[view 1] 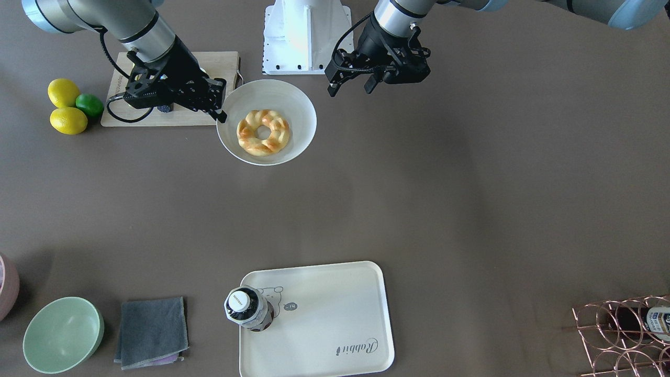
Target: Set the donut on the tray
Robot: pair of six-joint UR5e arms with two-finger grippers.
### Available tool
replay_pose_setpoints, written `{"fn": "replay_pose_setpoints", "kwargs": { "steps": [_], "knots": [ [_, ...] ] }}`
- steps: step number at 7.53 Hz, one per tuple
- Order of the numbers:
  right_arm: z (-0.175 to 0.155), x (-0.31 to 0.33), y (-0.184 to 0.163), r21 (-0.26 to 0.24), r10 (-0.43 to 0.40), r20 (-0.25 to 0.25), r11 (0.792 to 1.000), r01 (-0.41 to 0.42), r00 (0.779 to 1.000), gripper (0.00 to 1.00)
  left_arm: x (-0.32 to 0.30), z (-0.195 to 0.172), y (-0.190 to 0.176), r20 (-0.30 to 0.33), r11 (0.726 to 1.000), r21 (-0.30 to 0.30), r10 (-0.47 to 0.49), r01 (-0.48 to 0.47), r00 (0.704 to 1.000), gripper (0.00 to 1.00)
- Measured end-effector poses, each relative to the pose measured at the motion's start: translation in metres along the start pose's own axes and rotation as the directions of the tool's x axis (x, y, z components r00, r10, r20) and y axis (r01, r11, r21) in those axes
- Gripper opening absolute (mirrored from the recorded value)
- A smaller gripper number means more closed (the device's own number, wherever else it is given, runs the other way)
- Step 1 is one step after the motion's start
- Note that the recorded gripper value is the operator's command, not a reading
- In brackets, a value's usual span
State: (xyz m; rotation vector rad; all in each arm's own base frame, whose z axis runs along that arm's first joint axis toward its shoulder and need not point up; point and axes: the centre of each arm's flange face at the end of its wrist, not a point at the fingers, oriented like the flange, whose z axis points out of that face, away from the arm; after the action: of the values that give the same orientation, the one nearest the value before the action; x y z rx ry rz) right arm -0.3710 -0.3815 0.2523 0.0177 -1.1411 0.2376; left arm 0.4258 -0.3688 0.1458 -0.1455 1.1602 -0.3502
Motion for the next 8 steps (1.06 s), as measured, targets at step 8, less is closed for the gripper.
{"fn": "replay_pose_setpoints", "kwargs": {
  "steps": [8],
  "knots": [
    [-0.002, -0.044, 0.033, -0.025, 0.011, 0.009, 1.000, -0.011, 1.000, 0.00, 0.007, 0.014, 0.015, 0.013, 1.000, -0.006, 0.007, -0.007, 1.000, 0.56]
  ]
}}
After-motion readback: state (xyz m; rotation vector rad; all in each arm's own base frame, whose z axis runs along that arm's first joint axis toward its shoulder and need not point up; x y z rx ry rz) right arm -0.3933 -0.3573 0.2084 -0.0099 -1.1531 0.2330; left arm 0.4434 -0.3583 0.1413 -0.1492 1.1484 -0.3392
